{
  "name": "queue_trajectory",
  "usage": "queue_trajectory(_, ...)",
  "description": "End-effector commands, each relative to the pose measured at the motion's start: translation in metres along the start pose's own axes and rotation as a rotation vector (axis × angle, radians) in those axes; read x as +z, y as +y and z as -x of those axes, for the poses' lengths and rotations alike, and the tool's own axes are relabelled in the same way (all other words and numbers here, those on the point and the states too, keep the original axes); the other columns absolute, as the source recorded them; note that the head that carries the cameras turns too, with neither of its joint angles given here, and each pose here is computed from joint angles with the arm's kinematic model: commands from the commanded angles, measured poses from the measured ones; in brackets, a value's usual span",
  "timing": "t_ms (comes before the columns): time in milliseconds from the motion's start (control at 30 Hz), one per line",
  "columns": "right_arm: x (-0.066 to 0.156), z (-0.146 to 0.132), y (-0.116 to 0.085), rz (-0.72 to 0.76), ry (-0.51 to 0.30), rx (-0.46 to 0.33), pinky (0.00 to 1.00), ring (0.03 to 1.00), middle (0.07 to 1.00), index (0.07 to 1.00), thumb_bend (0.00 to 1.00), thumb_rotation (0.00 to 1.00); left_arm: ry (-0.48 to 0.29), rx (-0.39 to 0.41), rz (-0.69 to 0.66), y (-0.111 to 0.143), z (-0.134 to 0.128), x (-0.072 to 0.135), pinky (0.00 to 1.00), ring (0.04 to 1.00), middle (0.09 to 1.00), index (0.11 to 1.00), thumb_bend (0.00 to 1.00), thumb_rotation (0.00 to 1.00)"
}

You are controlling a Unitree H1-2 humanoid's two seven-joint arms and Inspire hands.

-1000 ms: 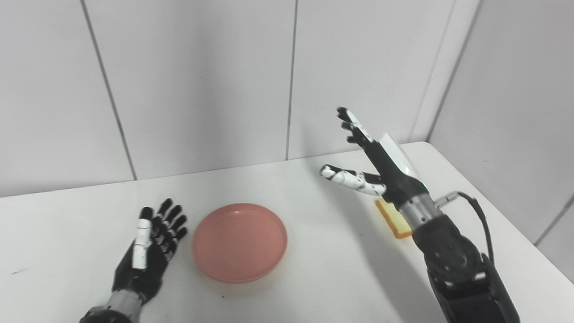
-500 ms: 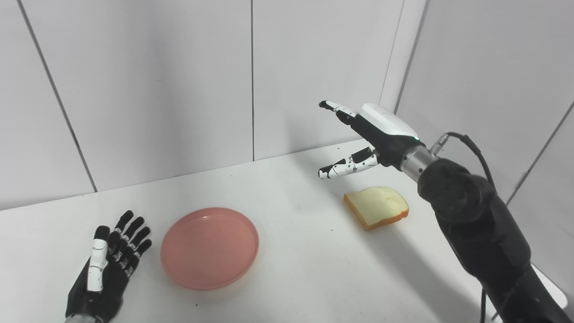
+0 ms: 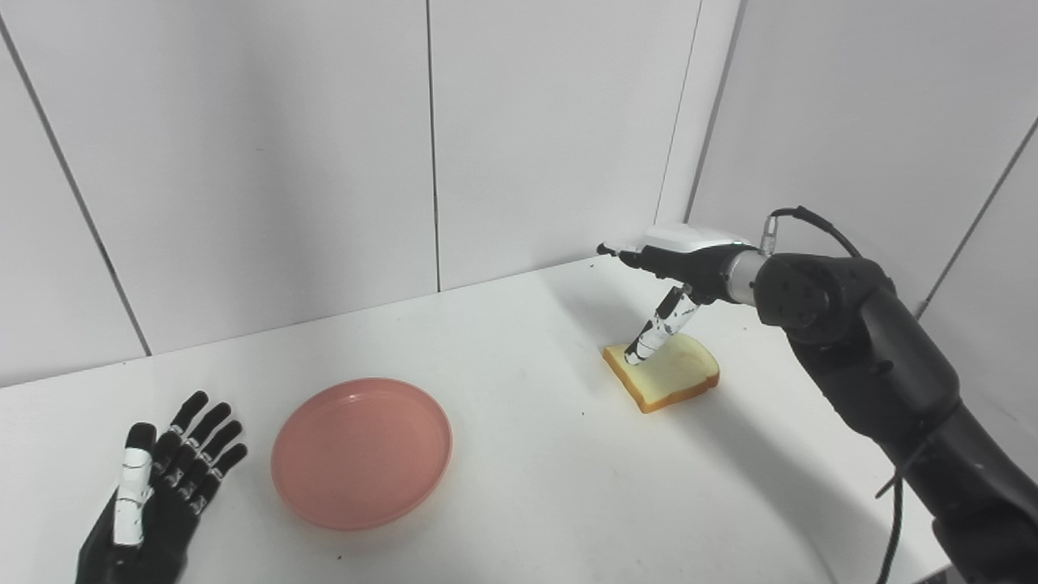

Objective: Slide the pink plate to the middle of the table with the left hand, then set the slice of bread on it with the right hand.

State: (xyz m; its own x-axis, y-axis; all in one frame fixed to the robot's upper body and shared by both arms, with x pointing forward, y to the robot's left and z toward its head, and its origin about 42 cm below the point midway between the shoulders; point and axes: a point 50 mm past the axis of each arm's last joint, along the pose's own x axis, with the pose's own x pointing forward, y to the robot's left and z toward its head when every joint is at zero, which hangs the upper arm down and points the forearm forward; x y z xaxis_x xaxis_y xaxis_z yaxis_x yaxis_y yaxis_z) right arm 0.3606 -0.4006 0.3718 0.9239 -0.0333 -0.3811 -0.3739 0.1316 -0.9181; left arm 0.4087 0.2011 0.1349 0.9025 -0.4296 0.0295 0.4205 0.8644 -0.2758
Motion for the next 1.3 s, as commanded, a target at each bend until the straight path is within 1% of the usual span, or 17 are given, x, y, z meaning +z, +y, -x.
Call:
queue_trajectory(0,-0.003,0.007,-0.025,0.019,0.036,-0.038,0.85,0.982,1.000,1.000,1.00,0.36,-0.015,-0.005,-0.006,0.000,-0.003,0.009,0.92,0.927,0.936,0.930,0.95,0.84)
queue_trajectory(67,-0.008,0.004,-0.022,0.001,0.053,-0.017,0.85,0.988,1.000,1.000,1.00,0.36,-0.025,-0.006,-0.018,-0.001,-0.002,0.011,0.91,0.918,0.926,0.921,0.95,0.84)
queue_trajectory(167,-0.012,0.003,-0.018,-0.010,0.060,-0.015,0.87,0.986,1.000,1.000,1.00,0.31,-0.037,-0.012,-0.039,-0.005,0.001,0.015,0.92,0.923,0.928,0.930,0.95,0.86)
queue_trajectory(267,-0.015,0.001,-0.013,0.015,0.095,-0.001,0.88,0.977,1.000,1.000,1.00,0.30,-0.051,-0.020,-0.058,-0.008,0.003,0.020,0.92,0.925,0.932,0.938,0.93,0.88)
queue_trajectory(333,-0.016,0.000,-0.010,0.026,0.110,0.009,0.86,0.973,1.000,1.000,1.00,0.30,-0.053,-0.021,-0.063,-0.010,0.005,0.022,0.93,0.928,0.935,0.942,0.91,0.89)
queue_trajectory(400,-0.017,0.001,-0.006,0.037,0.109,0.012,0.80,0.949,0.990,1.000,1.00,0.31,-0.049,-0.020,-0.065,-0.010,0.005,0.022,0.94,0.935,0.940,0.945,0.91,0.89)
queue_trajectory(533,-0.020,-0.003,0.003,0.070,0.109,0.018,0.86,0.965,0.995,1.000,1.00,0.30,-0.050,-0.023,-0.057,-0.009,0.006,0.022,0.94,0.933,0.940,0.946,0.91,0.88)
queue_trajectory(633,-0.023,-0.007,0.008,0.096,0.114,0.018,0.87,0.971,1.000,1.000,1.00,0.31,-0.049,-0.021,-0.058,-0.008,0.006,0.021,0.94,0.932,0.940,0.945,0.91,0.88)
queue_trajectory(700,-0.026,-0.012,0.011,0.110,0.120,0.016,0.85,0.957,1.000,1.000,1.00,0.28,-0.046,-0.019,-0.061,-0.007,0.006,0.021,0.93,0.930,0.940,0.945,0.92,0.88)
queue_trajectory(767,-0.029,-0.016,0.015,0.128,0.124,0.020,0.87,0.968,1.000,1.000,1.00,0.25,-0.042,-0.018,-0.063,-0.007,0.006,0.021,0.93,0.931,0.942,0.947,0.92,0.88)
queue_trajectory(867,-0.030,-0.021,0.019,0.159,0.115,0.021,0.87,0.967,1.000,0.997,1.00,0.23,-0.040,-0.017,-0.060,-0.005,0.007,0.021,0.93,0.928,0.940,0.943,0.92,0.87)
queue_trajectory(933,-0.031,-0.023,0.021,0.175,0.106,0.019,0.86,0.959,0.999,0.988,1.00,0.23,-0.036,-0.018,-0.061,-0.005,0.007,0.020,0.93,0.929,0.941,0.944,0.92,0.87)
queue_trajectory(967,-0.031,-0.024,0.022,0.180,0.105,0.020,0.73,0.882,1.000,0.988,1.00,0.25,-0.033,-0.018,-0.062,-0.004,0.007,0.020,0.93,0.932,0.945,0.948,0.93,0.87)
queue_trajectory(1000,-0.031,-0.025,0.023,0.192,0.104,0.019,0.71,0.875,1.000,0.987,1.00,0.26,-0.030,-0.016,-0.061,-0.004,0.007,0.019,0.93,0.932,0.944,0.947,0.93,0.87)
queue_trajectory(1100,-0.032,-0.028,0.026,0.242,0.092,-0.001,0.85,0.956,0.999,0.982,1.00,0.26,-0.027,-0.008,-0.054,-0.006,0.007,0.019,0.92,0.931,0.942,0.943,0.94,0.86)
queue_trajectory(1200,-0.033,-0.033,0.026,0.271,0.095,0.001,0.89,0.979,1.000,0.990,1.00,0.25,-0.027,-0.017,-0.058,-0.005,0.008,0.018,0.93,0.939,0.947,0.947,0.92,0.87)
queue_trajectory(1267,-0.034,-0.037,0.025,0.288,0.109,0.015,0.88,0.980,1.000,0.998,1.00,0.27,-0.025,-0.019,-0.056,-0.004,0.007,0.016,0.91,0.930,0.941,0.937,0.93,0.86)
